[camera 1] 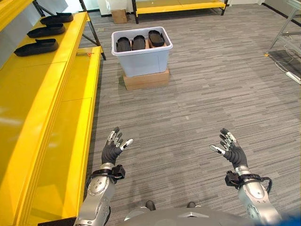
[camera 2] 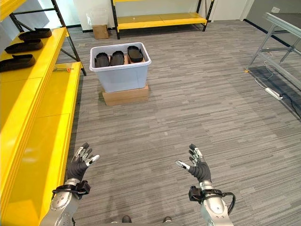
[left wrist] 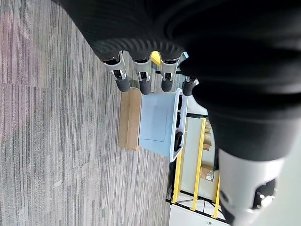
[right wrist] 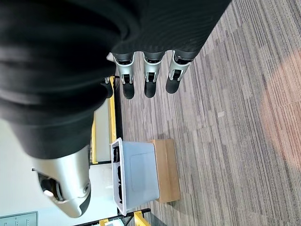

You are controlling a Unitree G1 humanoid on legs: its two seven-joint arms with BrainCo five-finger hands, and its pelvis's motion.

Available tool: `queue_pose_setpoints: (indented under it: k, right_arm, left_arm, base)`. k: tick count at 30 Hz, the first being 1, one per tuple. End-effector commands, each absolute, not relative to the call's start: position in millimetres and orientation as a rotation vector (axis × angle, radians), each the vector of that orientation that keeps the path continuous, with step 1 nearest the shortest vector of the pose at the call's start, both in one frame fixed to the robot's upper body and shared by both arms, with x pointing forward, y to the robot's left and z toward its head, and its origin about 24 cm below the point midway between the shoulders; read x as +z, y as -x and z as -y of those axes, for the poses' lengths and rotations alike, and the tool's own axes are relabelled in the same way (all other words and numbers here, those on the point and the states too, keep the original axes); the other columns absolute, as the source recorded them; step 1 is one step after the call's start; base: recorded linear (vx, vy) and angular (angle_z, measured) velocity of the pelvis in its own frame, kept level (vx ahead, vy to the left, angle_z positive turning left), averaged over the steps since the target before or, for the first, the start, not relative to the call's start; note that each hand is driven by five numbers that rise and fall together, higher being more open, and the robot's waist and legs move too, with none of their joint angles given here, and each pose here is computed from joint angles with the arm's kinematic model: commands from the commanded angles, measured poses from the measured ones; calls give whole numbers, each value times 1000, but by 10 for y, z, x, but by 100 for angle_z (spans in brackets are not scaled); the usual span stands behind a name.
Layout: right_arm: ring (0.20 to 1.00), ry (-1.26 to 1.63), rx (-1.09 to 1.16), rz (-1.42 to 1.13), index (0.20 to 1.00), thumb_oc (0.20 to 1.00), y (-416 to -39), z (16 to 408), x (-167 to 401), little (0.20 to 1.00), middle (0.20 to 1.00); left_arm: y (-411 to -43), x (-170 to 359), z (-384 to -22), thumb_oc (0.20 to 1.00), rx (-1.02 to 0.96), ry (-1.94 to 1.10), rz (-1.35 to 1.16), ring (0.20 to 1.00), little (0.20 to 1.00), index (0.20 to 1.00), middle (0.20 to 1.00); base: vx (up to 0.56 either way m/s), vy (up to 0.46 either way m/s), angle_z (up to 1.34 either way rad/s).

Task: Move parts from the plastic box to the shelf.

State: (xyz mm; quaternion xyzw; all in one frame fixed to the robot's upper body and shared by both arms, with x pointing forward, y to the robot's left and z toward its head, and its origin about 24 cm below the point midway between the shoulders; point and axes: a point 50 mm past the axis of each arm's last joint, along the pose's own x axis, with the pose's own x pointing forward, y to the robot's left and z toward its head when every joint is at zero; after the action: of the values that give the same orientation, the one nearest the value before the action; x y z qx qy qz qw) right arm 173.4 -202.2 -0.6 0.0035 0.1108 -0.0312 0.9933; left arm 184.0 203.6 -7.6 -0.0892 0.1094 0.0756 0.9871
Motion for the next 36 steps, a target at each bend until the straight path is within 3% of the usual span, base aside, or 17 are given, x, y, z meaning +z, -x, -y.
queue_pose_setpoints:
  k: [1, 36]
  right_arm:
    - [1000, 10, -82, -97, 1000, 1000, -1844, 2122, 207, 1000, 1000]
    - [1000, 14, -72, -94, 1000, 1000, -1860, 2118, 213, 1000, 1000]
  left_arm:
    - [-1968, 104, -2113, 1000, 156, 176, -106, 1000, 1000, 1000, 1000]
    - [-1971, 101, -2114, 1000, 145, 155, -107, 1000, 1000, 1000, 1000]
  base:
    - [0, 0, 0]
    - [0, 0, 0]
